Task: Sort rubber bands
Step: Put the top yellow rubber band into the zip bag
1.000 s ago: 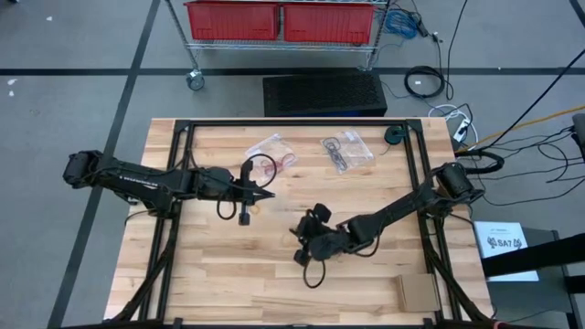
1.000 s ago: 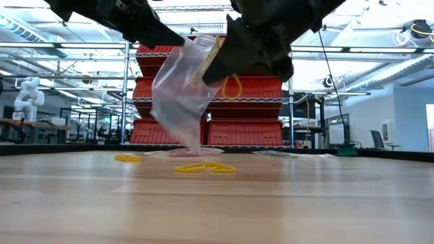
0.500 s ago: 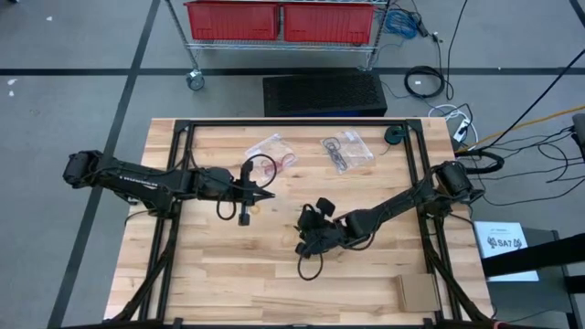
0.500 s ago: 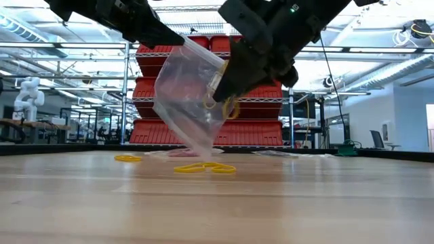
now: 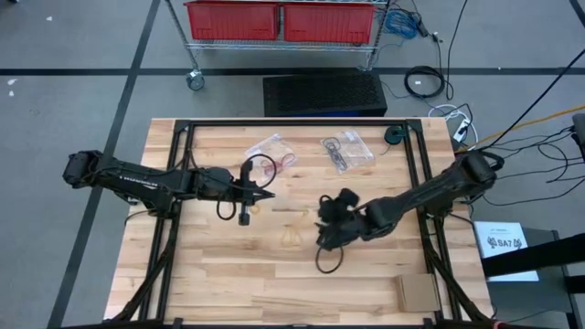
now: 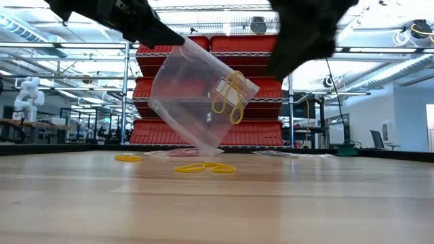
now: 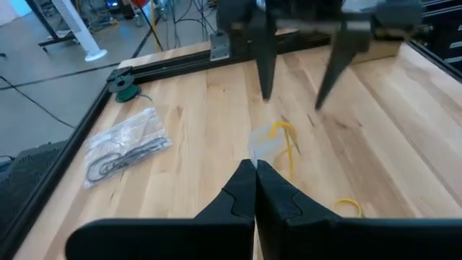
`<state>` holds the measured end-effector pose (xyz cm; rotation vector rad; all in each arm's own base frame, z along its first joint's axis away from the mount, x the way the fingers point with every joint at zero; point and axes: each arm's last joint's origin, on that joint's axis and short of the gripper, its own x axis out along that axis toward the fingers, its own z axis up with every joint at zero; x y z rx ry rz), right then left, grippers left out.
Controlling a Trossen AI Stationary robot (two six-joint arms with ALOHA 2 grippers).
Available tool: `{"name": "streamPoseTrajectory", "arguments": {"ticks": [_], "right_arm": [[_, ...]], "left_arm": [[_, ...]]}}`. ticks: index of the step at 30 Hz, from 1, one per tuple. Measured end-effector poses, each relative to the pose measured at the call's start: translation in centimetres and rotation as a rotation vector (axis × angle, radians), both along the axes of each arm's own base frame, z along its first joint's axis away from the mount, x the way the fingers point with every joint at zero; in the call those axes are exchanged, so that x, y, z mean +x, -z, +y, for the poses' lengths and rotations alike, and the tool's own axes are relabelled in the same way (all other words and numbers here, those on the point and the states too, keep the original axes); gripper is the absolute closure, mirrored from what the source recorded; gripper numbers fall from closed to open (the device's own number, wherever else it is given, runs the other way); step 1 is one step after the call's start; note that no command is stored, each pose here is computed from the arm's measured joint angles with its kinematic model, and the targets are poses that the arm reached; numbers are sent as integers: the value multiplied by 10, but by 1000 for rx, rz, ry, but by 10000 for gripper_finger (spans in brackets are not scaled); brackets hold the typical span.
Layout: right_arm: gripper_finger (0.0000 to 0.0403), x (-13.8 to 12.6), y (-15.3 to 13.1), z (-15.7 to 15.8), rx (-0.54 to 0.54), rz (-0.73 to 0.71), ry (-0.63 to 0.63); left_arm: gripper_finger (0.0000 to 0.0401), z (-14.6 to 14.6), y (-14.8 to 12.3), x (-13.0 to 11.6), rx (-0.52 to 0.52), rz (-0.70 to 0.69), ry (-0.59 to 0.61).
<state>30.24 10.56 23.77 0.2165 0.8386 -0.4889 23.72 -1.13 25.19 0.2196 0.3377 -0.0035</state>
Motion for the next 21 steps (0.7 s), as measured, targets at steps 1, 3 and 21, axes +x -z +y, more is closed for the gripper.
{"name": "streamPoseTrajectory", "arguments": {"ticks": [1, 3, 21], "right_arm": [[148, -8, -3, 0, 0, 32, 16], [150, -23, -4, 0, -6, 94, 56], [346, -49, 105, -19, 62, -307, 91]], "left_arm": [[400, 1, 0, 0, 7, 0, -19], [400, 2, 0, 0, 21, 0, -55], [400, 15, 22, 28, 52, -9, -197]]}}
